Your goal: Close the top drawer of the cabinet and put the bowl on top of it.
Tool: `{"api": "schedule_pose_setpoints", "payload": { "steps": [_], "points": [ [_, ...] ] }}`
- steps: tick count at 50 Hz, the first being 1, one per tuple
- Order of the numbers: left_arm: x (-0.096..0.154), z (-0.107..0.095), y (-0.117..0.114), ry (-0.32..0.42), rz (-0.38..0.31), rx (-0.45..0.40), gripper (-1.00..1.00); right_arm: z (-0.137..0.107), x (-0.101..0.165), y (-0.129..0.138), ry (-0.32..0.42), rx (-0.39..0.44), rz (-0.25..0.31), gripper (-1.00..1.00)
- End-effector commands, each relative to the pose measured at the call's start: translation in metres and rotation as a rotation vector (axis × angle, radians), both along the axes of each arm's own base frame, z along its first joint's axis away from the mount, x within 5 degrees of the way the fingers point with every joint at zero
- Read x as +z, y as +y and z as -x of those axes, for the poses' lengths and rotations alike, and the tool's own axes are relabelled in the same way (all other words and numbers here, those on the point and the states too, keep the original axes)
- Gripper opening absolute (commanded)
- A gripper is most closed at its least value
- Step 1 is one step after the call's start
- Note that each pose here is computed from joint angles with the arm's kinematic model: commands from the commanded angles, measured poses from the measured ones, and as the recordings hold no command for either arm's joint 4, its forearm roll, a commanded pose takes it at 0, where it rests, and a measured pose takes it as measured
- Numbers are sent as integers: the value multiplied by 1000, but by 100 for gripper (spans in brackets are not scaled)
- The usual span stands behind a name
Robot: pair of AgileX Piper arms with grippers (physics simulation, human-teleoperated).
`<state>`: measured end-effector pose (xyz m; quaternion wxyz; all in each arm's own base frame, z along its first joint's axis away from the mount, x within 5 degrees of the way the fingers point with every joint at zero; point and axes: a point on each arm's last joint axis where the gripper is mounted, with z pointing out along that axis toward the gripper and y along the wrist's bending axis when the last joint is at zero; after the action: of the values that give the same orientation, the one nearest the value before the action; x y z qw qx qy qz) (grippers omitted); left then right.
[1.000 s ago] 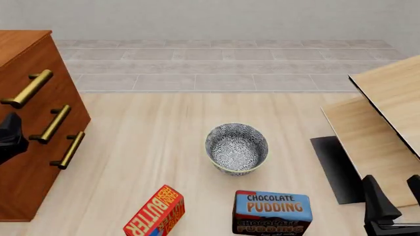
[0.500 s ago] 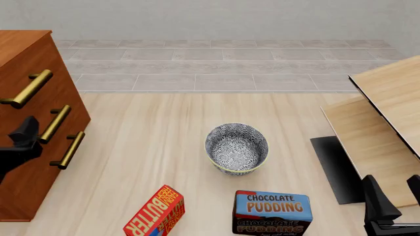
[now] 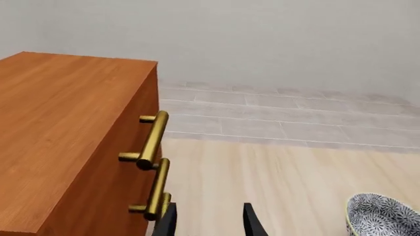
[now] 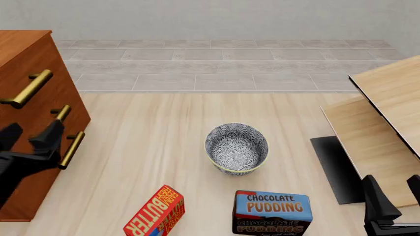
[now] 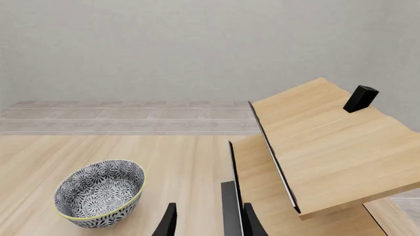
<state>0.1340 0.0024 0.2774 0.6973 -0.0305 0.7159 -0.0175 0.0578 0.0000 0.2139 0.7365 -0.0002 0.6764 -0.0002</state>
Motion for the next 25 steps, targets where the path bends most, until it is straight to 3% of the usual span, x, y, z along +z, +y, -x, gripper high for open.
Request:
{"api": "schedule_pose_setpoints", "payload": {
  "steps": [1,10,20,25],
  "points": [
    [5,0,-14,22,-1,-107,100,1,0,0,-1,0,0,100],
    [12,-2,-23,55,10,-166,100,1,0,0,-1,0,0,100],
    [10,-13,-40,170,55,-257,100,1,0,0,0,0,0,100],
    [32,-8,-48,165,68,-316,100,1,0,0,-1,0,0,100]
  ]
}}
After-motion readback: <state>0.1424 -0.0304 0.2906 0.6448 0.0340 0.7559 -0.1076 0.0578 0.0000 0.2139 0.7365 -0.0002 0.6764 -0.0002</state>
